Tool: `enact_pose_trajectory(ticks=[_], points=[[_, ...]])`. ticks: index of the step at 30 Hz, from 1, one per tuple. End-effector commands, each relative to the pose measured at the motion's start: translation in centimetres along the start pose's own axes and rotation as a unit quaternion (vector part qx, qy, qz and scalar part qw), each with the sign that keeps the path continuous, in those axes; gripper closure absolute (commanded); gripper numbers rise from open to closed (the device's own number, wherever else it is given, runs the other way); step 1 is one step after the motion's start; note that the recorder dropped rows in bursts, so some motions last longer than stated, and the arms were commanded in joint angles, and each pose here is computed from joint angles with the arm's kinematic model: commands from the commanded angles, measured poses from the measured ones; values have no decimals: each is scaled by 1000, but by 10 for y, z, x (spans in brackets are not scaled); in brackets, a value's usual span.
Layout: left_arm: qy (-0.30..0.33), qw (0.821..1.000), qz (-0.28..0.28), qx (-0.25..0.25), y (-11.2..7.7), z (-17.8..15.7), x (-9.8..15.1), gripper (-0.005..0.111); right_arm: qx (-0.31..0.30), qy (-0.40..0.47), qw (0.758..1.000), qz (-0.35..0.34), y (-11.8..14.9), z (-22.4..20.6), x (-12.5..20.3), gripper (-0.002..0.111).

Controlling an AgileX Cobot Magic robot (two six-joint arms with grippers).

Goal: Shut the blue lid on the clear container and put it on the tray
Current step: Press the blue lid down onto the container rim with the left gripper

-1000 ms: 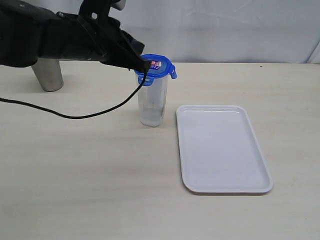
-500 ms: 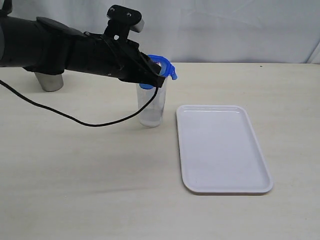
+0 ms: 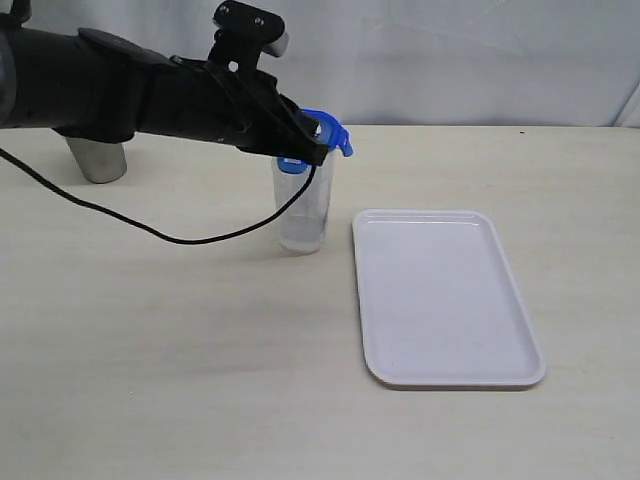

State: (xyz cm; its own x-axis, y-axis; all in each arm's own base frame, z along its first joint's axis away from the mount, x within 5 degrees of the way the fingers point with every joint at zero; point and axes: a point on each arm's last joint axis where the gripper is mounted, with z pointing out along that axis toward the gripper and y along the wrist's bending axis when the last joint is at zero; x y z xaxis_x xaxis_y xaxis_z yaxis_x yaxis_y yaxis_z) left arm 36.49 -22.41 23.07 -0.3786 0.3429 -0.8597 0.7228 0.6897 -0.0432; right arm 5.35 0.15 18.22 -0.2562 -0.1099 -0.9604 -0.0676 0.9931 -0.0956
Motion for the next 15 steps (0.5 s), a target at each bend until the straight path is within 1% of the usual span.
enact_pose_trajectory(ticks=[1,6,15], points=[[-18,1000,6,11,-1,-2,-13,107,2,-6,1000,1,0,0,0,104],[-18,1000,5,10,-1,-1,-13,107,2,-6,1000,1,0,0,0,104],[8,1000,-4,18,1,16,5,107,2,-6,1000,1,0,0,0,104]])
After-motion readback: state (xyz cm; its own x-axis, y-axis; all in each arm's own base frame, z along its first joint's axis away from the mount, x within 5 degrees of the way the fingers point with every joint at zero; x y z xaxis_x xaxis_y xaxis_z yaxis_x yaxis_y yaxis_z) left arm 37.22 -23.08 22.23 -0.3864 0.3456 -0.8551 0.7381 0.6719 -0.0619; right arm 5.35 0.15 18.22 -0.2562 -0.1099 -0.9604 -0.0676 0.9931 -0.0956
